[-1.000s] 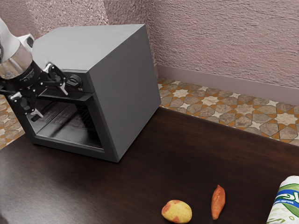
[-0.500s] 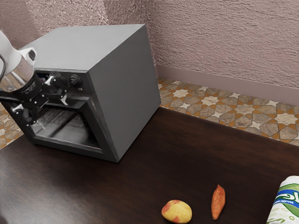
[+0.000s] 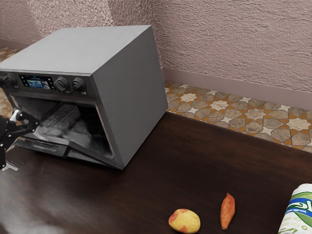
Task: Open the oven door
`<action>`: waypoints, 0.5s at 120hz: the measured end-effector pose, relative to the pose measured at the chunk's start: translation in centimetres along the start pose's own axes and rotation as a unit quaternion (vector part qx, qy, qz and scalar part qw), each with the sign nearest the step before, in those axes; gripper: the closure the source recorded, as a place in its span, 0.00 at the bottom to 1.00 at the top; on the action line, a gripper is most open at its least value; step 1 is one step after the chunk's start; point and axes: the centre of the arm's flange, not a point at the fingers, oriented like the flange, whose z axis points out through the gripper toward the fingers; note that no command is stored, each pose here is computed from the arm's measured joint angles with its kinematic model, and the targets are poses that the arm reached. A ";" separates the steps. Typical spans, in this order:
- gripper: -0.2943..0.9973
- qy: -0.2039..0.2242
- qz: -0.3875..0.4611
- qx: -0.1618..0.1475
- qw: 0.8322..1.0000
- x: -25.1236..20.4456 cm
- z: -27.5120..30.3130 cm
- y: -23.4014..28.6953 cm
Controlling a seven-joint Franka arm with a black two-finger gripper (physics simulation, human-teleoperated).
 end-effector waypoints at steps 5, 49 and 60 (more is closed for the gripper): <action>0.23 0.023 -0.021 -0.013 0.999 0.0 -1.7 -2.3; 0.23 -0.149 0.178 0.078 0.970 -27.5 -0.8 18.5; 0.23 -0.164 0.110 0.106 0.975 -27.2 -0.8 22.6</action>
